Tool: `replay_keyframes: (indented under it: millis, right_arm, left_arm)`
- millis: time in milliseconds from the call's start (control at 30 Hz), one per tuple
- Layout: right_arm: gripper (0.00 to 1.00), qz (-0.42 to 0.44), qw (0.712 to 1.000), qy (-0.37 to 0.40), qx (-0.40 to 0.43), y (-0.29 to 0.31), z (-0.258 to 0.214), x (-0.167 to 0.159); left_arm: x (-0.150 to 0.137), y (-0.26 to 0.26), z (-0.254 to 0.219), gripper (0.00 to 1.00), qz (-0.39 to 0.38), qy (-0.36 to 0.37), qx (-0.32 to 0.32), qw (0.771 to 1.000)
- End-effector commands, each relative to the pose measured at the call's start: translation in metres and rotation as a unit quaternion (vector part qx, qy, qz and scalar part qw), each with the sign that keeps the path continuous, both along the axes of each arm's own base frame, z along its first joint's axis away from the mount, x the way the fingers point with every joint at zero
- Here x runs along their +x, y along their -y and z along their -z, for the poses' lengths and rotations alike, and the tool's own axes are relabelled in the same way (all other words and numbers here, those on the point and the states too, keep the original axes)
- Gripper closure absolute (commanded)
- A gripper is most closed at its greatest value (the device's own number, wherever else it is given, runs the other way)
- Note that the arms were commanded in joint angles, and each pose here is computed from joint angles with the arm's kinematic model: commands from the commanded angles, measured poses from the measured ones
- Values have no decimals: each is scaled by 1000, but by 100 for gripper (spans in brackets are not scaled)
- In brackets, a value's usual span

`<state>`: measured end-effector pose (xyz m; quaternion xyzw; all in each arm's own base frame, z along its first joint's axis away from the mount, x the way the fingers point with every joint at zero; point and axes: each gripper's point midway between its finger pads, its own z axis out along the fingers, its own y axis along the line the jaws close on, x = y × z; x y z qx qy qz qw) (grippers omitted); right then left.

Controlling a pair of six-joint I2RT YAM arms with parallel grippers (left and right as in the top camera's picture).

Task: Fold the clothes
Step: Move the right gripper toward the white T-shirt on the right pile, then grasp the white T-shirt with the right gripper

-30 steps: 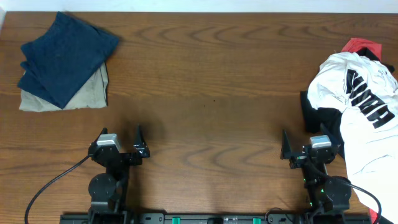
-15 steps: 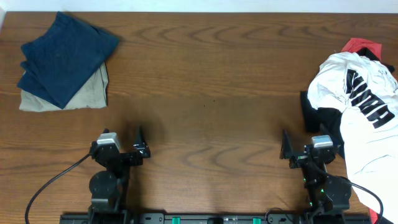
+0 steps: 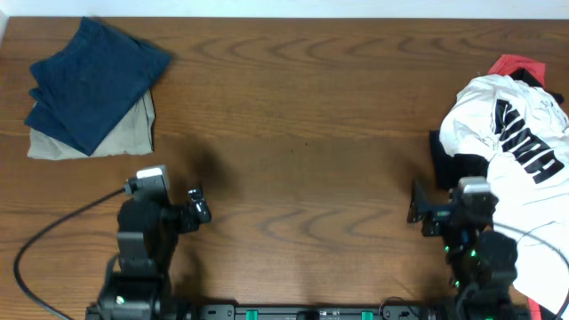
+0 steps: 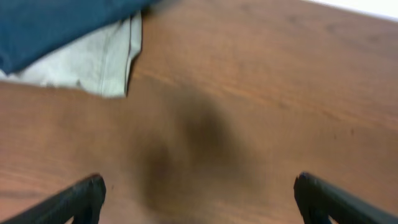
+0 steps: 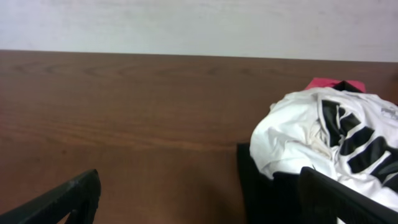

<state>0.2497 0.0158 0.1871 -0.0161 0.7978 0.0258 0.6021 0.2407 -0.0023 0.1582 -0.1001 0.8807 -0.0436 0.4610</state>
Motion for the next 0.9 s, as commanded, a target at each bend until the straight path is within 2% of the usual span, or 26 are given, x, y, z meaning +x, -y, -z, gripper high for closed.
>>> replay_keyframes:
  millis: [0, 200, 367, 533, 633, 700, 733, 767, 867]
  right_arm:
    - [1, 12, 1000, -26, 9, 2, -18, 10]
    - [1, 25, 989, -146, -15, 6, -15, 32]
    - [1, 17, 966, -254, -51, 10, -5, 56]
    - [1, 0, 956, -291, -35, 5, 1, 87]
    - [1, 40, 956, -288, -52, 25, 12, 108]
    - [22, 83, 950, -294, -66, 48, 25, 119]
    - [28, 101, 946, -299, -70, 58, 31, 123]
    - [30, 121, 942, -306, -71, 70, 39, 127]
    - [29, 156, 929, -332, -60, 96, 67, 132]
  left_arm:
    - [6, -2, -24, 2, -5, -19, 3, 1000]
    - [6, -2, -56, 2, -5, -56, 5, 998]
    - [8, -2, -80, 2, -4, -48, 5, 999]
    - [9, -2, -80, 2, -4, -48, 5, 999]
    - [9, -2, -80, 2, -4, -48, 5, 999]
    - [9, -2, -80, 2, -4, -48, 5, 999]
    - [9, -2, -80, 2, -4, -48, 5, 999]
    - [9, -2, -80, 2, -4, -48, 5, 999]
    - [9, -2, -80, 2, -4, -48, 5, 999]
